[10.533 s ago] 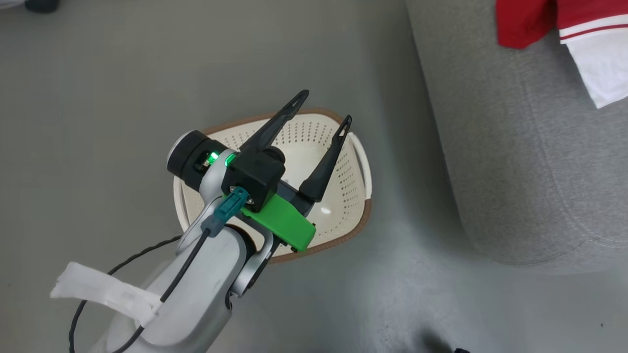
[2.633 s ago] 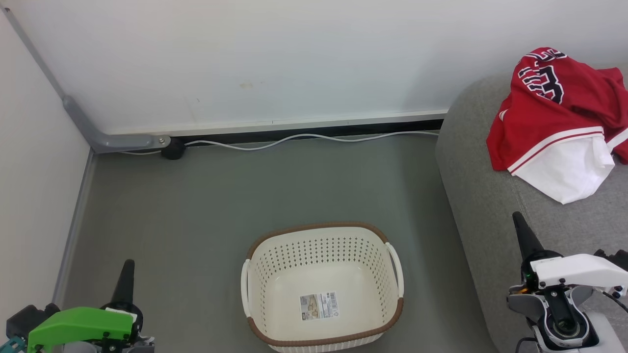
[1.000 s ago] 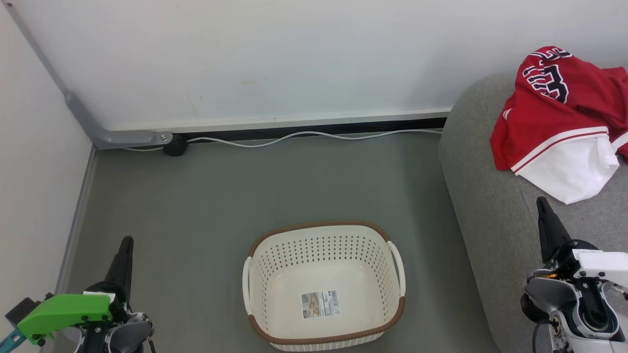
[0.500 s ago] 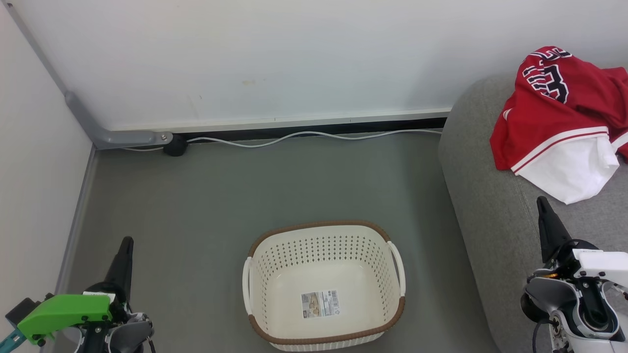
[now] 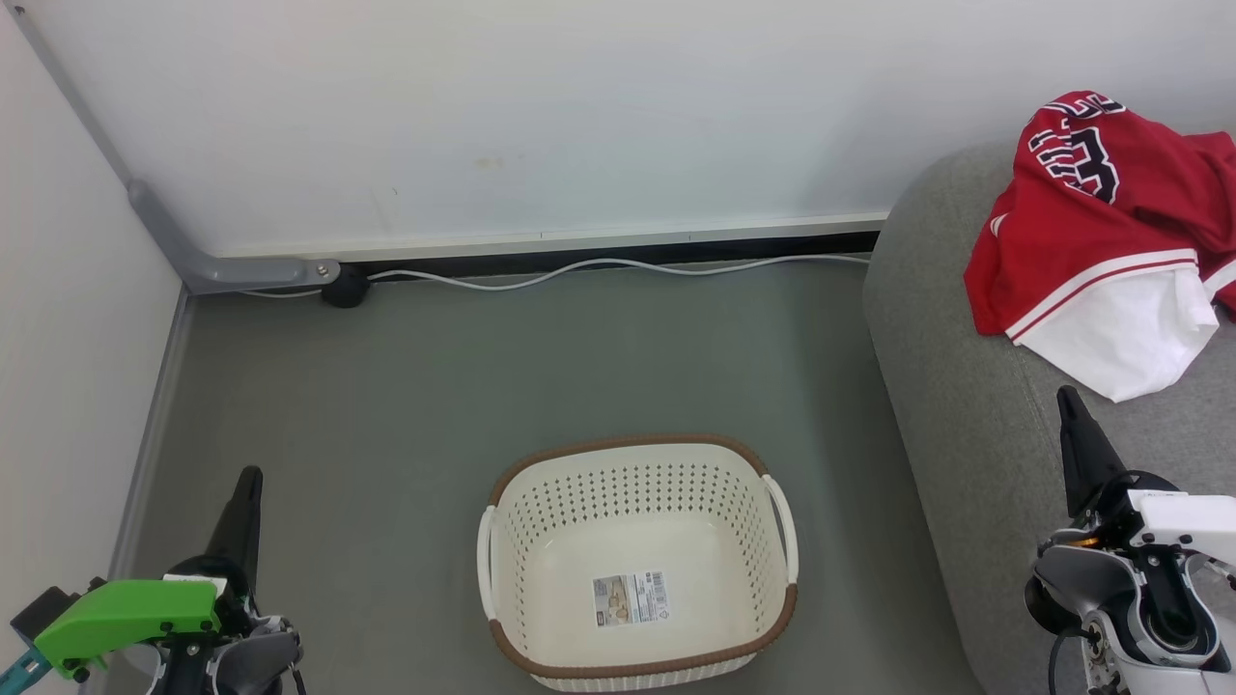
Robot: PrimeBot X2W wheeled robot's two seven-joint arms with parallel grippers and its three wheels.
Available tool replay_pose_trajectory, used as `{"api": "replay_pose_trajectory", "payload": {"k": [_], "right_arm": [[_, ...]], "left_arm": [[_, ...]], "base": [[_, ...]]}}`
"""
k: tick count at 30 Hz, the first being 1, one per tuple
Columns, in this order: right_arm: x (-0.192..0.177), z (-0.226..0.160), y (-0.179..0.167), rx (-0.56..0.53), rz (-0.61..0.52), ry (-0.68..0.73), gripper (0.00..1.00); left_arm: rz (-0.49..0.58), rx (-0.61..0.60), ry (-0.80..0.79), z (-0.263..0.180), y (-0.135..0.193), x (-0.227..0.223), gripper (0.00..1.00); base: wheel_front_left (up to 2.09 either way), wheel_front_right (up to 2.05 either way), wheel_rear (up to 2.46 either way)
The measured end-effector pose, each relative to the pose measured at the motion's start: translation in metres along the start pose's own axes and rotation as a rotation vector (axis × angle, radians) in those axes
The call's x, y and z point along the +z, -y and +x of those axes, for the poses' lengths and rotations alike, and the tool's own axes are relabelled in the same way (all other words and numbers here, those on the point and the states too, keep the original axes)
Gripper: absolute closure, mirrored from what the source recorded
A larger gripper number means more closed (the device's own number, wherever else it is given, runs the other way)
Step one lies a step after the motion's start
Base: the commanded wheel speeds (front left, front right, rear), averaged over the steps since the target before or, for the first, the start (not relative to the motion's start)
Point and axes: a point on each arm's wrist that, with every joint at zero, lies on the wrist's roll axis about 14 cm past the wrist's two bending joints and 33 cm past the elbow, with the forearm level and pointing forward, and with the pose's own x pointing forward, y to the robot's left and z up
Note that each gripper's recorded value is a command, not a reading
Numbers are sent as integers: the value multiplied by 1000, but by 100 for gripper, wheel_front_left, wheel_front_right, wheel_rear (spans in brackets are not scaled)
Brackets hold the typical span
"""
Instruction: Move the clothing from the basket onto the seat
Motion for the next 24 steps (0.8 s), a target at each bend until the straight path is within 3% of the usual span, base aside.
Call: {"api": "replay_pose_trajectory", "payload": {"k": [24], "right_arm": [[0,0,-1,2,0,0,100]], "left_arm": [[0,0,1,0,0,0,100]], "base": [[0,0,0]]}}
